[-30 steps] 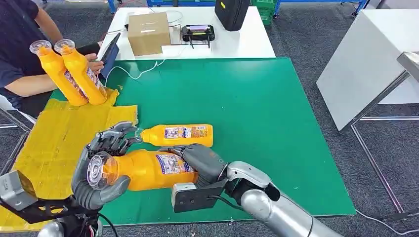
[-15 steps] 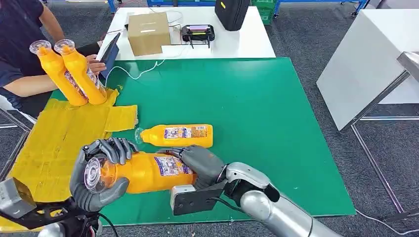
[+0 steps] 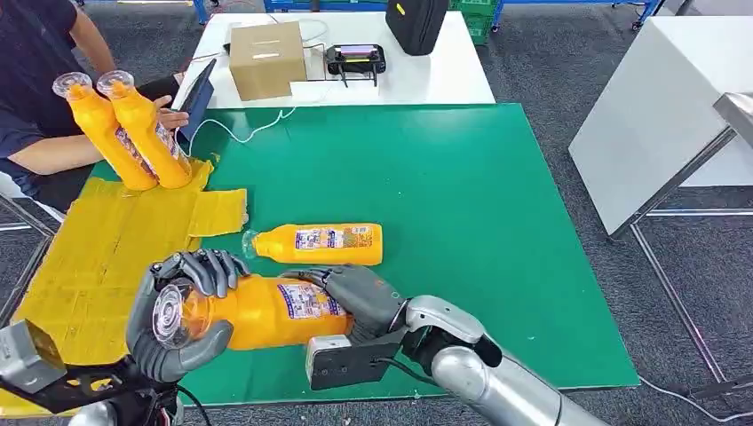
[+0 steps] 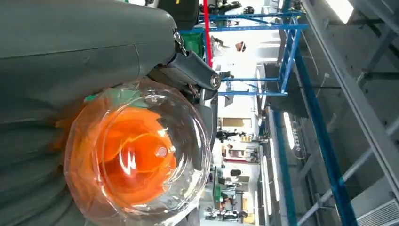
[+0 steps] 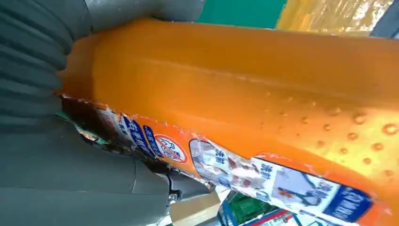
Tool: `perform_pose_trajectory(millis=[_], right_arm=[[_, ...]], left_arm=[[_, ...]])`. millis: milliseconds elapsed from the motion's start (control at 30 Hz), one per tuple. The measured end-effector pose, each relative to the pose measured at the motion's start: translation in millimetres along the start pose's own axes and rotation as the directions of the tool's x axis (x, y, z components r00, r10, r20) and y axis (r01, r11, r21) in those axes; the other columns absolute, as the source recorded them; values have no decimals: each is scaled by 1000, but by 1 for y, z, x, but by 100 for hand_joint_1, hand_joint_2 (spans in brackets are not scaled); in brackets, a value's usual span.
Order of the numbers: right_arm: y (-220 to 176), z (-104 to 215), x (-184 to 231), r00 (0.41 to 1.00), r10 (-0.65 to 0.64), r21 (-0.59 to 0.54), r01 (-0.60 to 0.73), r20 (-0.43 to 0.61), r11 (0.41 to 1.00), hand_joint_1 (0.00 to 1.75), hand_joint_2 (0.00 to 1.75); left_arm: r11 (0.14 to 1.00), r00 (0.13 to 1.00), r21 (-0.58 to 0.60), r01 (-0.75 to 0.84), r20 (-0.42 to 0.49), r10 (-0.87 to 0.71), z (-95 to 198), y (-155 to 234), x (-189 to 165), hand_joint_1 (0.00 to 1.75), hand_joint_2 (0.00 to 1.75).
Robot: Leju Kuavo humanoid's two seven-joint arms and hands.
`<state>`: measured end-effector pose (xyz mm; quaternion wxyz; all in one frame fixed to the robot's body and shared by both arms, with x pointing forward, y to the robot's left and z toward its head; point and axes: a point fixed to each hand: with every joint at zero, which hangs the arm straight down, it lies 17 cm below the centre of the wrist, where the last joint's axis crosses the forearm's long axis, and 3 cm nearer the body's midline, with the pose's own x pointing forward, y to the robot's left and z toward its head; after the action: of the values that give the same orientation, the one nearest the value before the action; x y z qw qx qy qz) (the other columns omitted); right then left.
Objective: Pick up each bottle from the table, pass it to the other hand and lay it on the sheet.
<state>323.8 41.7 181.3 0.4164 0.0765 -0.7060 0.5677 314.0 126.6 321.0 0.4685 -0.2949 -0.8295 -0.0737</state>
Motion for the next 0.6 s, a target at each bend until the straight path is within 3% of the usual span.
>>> perform_pose_trajectory(millis=[600], right_arm=[[2,31,-23,995,40,-84,-48,-88,995,0,0]], left_arm=[[994,996,62,88,0,-88,6,13,3,175,175]])
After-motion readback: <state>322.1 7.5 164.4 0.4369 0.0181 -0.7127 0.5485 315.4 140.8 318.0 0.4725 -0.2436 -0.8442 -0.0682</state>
